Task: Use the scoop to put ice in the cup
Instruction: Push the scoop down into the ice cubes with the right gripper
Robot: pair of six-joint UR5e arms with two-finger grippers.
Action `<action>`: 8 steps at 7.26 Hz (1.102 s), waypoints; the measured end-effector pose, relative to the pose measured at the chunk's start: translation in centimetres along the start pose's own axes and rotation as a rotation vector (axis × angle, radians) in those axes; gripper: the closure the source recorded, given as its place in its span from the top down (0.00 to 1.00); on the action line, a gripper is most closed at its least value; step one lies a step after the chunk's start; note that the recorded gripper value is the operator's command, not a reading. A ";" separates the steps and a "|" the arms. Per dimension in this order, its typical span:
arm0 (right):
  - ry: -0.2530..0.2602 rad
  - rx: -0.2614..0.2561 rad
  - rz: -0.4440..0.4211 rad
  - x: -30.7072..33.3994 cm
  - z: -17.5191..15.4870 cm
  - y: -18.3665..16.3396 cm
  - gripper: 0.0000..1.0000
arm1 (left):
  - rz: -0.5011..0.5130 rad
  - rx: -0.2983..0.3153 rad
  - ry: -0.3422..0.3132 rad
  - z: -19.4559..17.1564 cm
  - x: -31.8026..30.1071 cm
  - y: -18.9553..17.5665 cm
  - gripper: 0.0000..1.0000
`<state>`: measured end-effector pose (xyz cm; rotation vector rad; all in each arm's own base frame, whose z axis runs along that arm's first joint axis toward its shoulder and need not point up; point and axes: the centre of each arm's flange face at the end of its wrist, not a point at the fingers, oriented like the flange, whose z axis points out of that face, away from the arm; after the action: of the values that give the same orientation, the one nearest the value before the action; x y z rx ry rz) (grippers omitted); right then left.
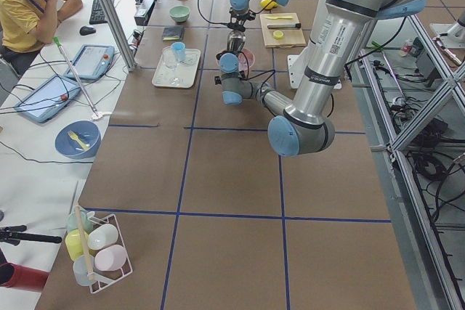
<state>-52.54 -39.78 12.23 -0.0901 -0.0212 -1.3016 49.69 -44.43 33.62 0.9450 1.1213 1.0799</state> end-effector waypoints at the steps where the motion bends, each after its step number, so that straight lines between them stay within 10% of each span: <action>1: -0.001 -0.008 -0.006 -0.3 0.0 -0.6 0.00 | 0.000 0.000 0.000 0.0 0.0 0.0 1.00; 8: 0.009 0.088 -0.033 -1.2 1.7 -4.8 0.00 | 0.010 0.015 0.005 0.0 0.3 0.0 1.00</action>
<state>-57.41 -39.72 14.09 -0.0092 -0.0727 -1.3322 49.73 -44.16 33.54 0.9612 1.1311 1.0839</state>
